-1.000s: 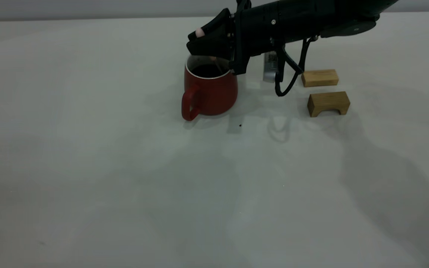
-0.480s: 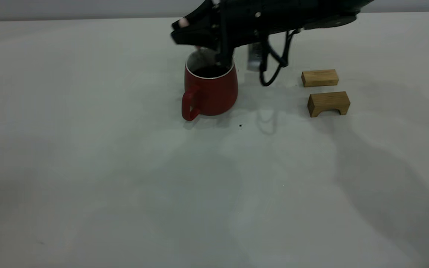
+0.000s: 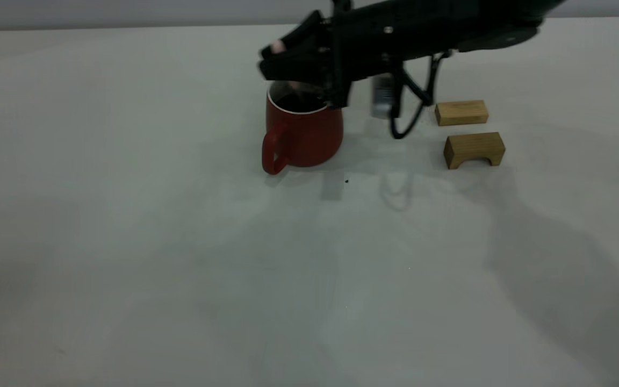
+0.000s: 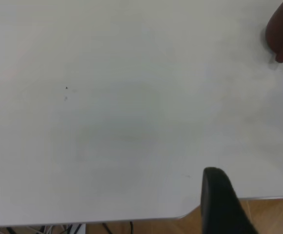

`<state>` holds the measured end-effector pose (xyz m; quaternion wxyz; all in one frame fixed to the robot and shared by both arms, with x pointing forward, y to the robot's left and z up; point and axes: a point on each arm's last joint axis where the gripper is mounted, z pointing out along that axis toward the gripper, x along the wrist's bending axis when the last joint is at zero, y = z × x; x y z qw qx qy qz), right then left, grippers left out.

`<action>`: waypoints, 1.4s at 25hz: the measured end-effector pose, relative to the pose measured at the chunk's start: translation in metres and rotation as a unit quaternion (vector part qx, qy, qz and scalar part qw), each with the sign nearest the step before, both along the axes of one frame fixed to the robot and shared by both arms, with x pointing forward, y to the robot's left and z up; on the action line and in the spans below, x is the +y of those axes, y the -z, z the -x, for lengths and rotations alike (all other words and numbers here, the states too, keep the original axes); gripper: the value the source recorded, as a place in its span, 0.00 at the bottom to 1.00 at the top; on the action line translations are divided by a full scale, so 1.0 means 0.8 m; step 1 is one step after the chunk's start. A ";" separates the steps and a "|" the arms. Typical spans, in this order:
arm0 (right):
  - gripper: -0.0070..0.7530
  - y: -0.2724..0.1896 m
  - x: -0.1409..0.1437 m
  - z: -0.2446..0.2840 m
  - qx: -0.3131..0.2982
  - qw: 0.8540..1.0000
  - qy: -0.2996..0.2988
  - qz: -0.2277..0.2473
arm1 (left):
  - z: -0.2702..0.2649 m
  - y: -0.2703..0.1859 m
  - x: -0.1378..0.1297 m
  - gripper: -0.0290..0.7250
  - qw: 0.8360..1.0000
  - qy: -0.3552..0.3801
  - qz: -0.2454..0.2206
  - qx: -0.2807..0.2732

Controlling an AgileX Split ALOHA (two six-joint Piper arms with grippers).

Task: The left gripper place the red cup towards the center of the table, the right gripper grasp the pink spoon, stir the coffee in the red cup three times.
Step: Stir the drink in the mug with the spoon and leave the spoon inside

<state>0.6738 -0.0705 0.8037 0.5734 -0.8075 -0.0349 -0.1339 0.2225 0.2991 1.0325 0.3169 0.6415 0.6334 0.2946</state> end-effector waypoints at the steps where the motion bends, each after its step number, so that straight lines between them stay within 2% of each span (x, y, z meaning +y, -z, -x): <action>1: 0.17 -0.001 0.007 -0.002 -0.004 1.000 -0.007 -0.007 | 0.000 0.000 0.000 0.58 1.000 0.000 0.000 0.000; 3: 0.17 -0.001 0.017 -0.009 -0.011 1.000 -0.013 -0.017 | 0.000 0.000 0.000 0.58 1.000 0.000 0.000 0.000; 6: 0.17 0.001 0.015 -0.017 -0.004 1.000 0.000 -0.015 | 0.000 0.000 0.000 0.58 1.000 0.000 0.000 0.000; 12: 0.17 0.010 -0.026 -0.031 0.013 0.999 0.041 -0.006 | 0.000 0.000 0.000 0.58 1.000 0.000 0.000 0.000; 16: 0.17 0.014 -0.039 -0.018 0.039 0.998 0.035 -0.022 | 0.000 0.000 0.000 0.58 1.000 0.000 0.000 0.000; 21: 0.17 0.016 -0.014 0.007 0.058 0.997 -0.013 -0.043 | 0.000 0.000 0.000 0.58 1.000 0.000 0.000 0.000; 26: 0.20 0.020 -0.003 0.015 0.066 0.996 -0.023 -0.049 | 0.000 0.000 0.000 0.58 1.000 0.000 0.000 0.000; 28: 0.28 0.021 -0.001 0.016 0.070 0.996 -0.027 -0.050 | 0.000 0.000 0.000 0.58 1.000 0.000 0.000 0.000; 30: 0.42 0.022 0.000 0.018 0.070 0.996 -0.032 -0.048 | 0.000 0.000 0.000 0.58 1.000 0.000 0.000 0.000; 35: 0.86 0.027 -0.001 0.025 0.047 0.996 -0.070 -0.020 | 0.000 0.000 0.000 0.58 1.000 0.000 0.000 0.000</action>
